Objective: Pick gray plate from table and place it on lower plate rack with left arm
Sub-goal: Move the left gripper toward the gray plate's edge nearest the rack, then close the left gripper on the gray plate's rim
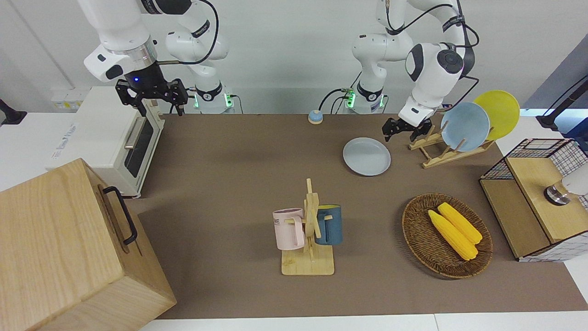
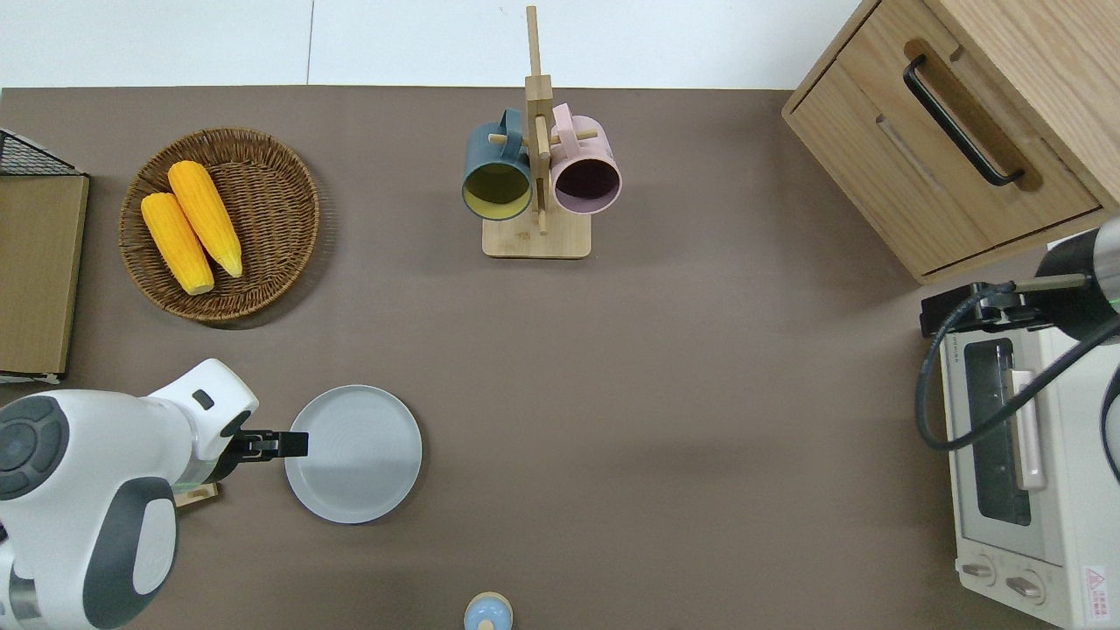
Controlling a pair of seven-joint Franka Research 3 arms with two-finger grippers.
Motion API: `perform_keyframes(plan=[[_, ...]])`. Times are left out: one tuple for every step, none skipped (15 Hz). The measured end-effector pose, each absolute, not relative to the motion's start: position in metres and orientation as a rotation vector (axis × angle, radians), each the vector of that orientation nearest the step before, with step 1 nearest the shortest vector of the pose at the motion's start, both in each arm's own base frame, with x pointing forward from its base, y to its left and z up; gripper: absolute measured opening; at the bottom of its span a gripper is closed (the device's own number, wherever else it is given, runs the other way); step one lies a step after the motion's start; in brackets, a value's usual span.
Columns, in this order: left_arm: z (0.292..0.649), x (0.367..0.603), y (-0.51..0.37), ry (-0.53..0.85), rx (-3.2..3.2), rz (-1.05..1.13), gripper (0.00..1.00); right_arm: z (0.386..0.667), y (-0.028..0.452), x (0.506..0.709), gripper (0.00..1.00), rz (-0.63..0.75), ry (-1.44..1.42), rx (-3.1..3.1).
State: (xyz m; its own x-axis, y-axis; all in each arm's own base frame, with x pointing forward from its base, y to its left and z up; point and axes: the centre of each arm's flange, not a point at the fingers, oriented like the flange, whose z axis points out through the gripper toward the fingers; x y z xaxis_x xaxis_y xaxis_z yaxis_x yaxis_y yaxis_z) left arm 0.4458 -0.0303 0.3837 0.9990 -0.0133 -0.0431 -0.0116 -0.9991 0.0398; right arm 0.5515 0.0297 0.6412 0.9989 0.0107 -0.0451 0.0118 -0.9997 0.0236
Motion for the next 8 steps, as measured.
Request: perform_keyframes(plan=[[0.375, 0.442, -0.03, -0.017, 3.102, -0.053, 1.0, 0.641, 0.03, 0.551, 0.99, -0.07, 0.018, 3.117], [0.368, 0.439, -0.029, -0.016, 3.103, -0.041, 1.0, 0.641, 0.03, 0.551, 0.99, -0.07, 0.018, 3.117], [0.36, 0.435, -0.029, -0.014, 3.103, -0.027, 1.0, 0.641, 0.03, 0.551, 0.99, -0.07, 0.018, 3.117], [0.354, 0.433, -0.029, -0.012, 3.104, -0.015, 1.0, 0.641, 0.03, 0.551, 0.99, -0.07, 0.018, 3.117], [0.349, 0.43, -0.028, -0.012, 3.104, -0.007, 1.0, 0.641, 0.03, 0.551, 0.99, -0.07, 0.018, 3.117], [0.346, 0.429, -0.029, -0.012, 3.105, -0.002, 1.0, 0.641, 0.03, 0.551, 0.99, -0.07, 0.018, 3.117], [0.342, 0.428, -0.029, -0.014, 3.106, 0.003, 1.0, 0.641, 0.03, 0.551, 0.99, -0.07, 0.018, 3.117], [0.339, 0.428, -0.03, -0.015, 3.106, 0.012, 1.0, 0.641, 0.03, 0.551, 0.99, -0.07, 0.018, 3.117]])
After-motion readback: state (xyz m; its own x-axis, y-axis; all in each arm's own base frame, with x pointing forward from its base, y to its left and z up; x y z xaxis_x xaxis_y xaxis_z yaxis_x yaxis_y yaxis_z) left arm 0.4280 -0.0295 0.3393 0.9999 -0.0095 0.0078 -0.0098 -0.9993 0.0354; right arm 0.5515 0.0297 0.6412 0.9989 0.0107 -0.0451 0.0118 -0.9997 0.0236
